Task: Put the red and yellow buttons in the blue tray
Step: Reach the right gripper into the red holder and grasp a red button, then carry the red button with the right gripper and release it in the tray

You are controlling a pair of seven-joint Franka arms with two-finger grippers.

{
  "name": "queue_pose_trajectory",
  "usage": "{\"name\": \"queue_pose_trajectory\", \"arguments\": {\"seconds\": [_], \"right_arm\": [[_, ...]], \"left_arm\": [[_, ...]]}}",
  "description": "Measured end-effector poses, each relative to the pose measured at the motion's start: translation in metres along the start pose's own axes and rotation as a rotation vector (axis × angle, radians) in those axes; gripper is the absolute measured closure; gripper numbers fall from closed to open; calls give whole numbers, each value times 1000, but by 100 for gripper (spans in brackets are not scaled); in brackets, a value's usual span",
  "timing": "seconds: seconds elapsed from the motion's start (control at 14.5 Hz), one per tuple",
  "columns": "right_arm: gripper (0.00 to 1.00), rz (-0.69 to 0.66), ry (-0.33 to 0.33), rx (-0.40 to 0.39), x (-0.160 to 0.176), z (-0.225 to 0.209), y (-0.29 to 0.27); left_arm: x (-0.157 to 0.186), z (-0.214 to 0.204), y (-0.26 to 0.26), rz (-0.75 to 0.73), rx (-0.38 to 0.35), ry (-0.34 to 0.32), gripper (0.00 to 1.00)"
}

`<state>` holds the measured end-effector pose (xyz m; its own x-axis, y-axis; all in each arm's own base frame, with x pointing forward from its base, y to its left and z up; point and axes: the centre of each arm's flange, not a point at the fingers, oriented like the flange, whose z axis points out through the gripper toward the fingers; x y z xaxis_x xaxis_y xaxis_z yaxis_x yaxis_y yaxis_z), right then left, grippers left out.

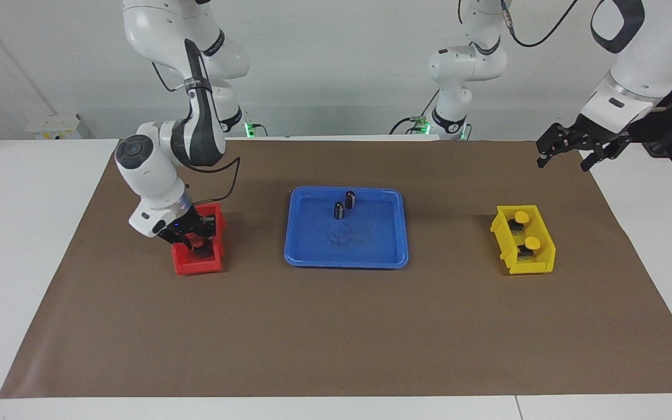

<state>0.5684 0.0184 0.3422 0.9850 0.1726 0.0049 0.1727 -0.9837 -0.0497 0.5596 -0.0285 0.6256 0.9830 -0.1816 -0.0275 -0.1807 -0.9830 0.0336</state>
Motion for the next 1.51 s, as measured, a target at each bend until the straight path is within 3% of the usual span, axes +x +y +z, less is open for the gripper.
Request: {"name": "queue_pose_trajectory", "arguments": {"seconds": [0.07,0.21,0.41,0.62,0.69,0.76,0.89,1.17,1.31,1.51], "right_arm": [[59,0,-2,0,-1,0,0],[59,-5,-23,-5,-2,-2,2],[59,-15,-75,-4,13,-44,3],[59,-24,-69,-4,45,-114,-34],[59,-4,-52,-5,56,-127,-62],[59,32,-34,-4,66,-131,-98],[59,115,-10,1,73,-119,-187],[59,207,12,15,55,-42,-354],[59,221,7,15,50,-10,-383],[59,237,7,11,56,6,-376]], "left_arm": [[0,0,-1,-1,0,0,0],[0,0,-6,-12,0,5,0],[7,6,-24,-41,11,78,1],[19,36,-41,-65,21,134,9],[23,49,-47,-74,24,146,15],[27,64,-54,-85,25,152,28],[39,94,-66,-99,28,165,31],[59,159,-72,-102,26,160,32],[60,185,-72,-102,22,139,32],[54,207,-69,-100,16,107,32]]}}
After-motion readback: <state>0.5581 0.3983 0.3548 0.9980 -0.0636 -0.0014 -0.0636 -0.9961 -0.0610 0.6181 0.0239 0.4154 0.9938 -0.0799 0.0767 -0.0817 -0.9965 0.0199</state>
